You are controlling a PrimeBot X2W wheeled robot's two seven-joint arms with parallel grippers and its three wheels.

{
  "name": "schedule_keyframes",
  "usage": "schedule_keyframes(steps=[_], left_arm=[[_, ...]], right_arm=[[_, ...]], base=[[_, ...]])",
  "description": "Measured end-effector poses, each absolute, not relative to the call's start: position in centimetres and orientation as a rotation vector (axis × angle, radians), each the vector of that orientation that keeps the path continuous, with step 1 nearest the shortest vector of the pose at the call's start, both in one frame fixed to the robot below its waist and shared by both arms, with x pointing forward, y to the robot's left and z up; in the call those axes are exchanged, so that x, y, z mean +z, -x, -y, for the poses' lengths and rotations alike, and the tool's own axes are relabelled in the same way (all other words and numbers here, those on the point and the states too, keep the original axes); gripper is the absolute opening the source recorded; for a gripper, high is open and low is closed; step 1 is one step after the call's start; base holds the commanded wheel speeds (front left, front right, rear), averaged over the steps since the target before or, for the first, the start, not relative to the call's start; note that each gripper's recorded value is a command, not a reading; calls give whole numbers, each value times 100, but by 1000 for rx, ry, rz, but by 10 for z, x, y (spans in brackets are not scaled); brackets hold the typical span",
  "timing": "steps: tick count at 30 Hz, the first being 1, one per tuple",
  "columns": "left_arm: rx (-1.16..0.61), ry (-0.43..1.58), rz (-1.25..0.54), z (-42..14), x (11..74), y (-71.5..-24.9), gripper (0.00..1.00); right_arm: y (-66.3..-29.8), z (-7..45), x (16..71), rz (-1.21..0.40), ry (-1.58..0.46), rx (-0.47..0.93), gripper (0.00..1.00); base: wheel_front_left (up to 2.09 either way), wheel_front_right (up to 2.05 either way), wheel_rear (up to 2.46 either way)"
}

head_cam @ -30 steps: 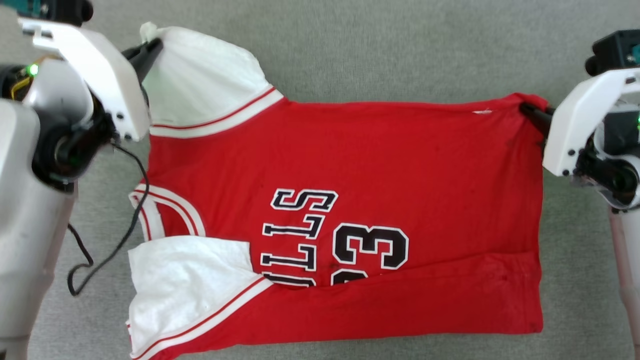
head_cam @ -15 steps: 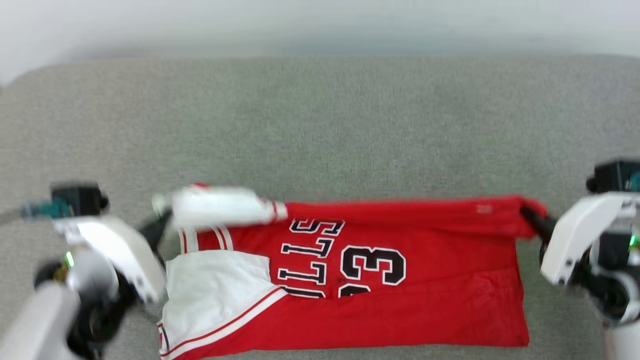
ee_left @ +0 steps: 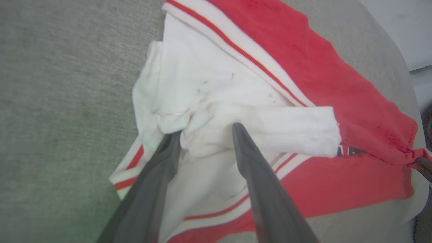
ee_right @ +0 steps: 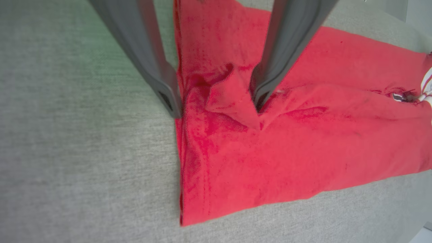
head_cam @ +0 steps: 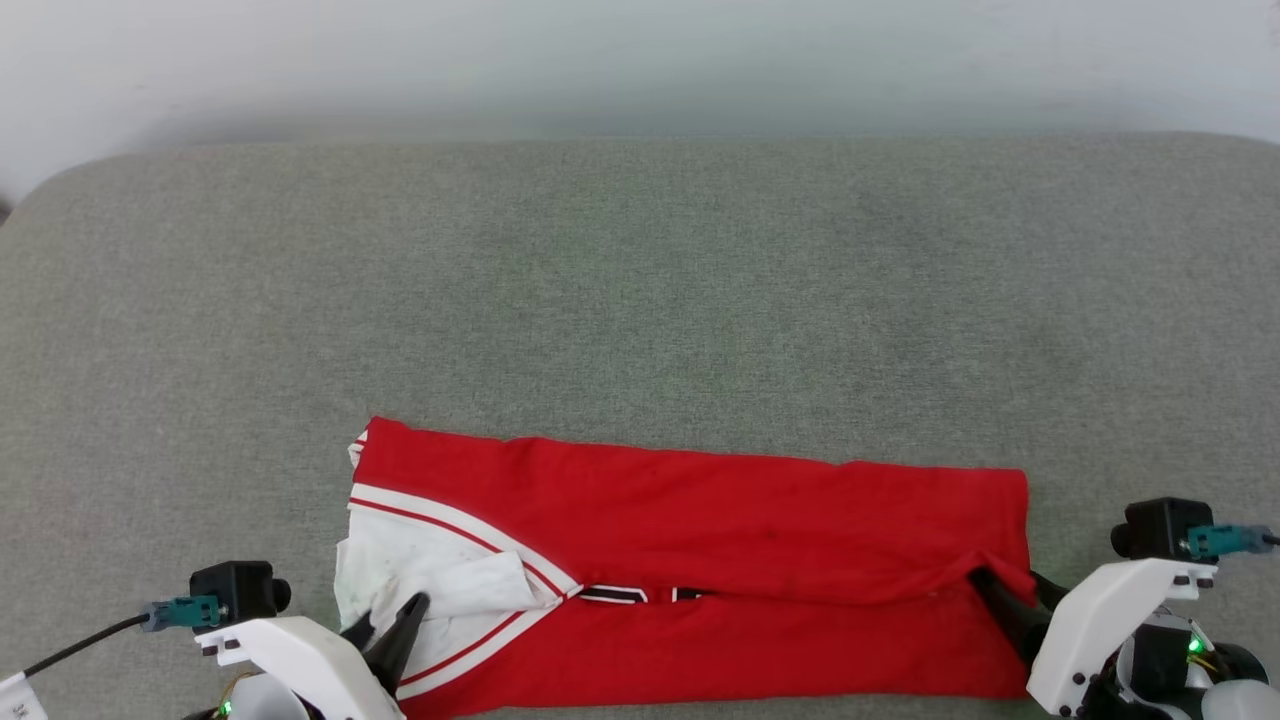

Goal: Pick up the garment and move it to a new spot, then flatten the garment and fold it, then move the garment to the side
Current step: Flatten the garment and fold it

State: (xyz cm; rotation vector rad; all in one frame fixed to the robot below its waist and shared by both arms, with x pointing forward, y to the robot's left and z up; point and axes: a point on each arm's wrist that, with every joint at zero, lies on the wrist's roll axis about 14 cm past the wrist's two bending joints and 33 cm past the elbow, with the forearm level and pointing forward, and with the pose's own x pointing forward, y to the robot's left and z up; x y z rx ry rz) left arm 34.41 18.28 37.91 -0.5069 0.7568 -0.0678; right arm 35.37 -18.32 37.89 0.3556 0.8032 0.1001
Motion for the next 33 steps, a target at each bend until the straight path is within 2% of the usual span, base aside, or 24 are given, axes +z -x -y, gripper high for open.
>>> schedule_keyframes(steps=[6,7,13,17,21,33], left_arm=[[-43,419,-487,-190,419,-373,100],[-48,382,-336,-187,452,-385,100],[-53,285,-51,-187,521,-397,100],[-37,209,86,-190,552,-393,100],[-31,169,144,-188,566,-388,100],[-9,150,109,-192,552,-379,100]], right_arm=[[-366,189,411,-599,-344,96,100],[-372,194,435,-510,-320,107,100],[-375,223,469,-447,-256,72,100],[-374,234,472,-509,-198,63,100],[-376,239,465,-619,-131,77,100],[-363,188,378,-978,-174,180,100]], base=[[0,0,0],[0,0,0],[0,0,0],[0,0,0],[0,0,0],[0,0,0]])
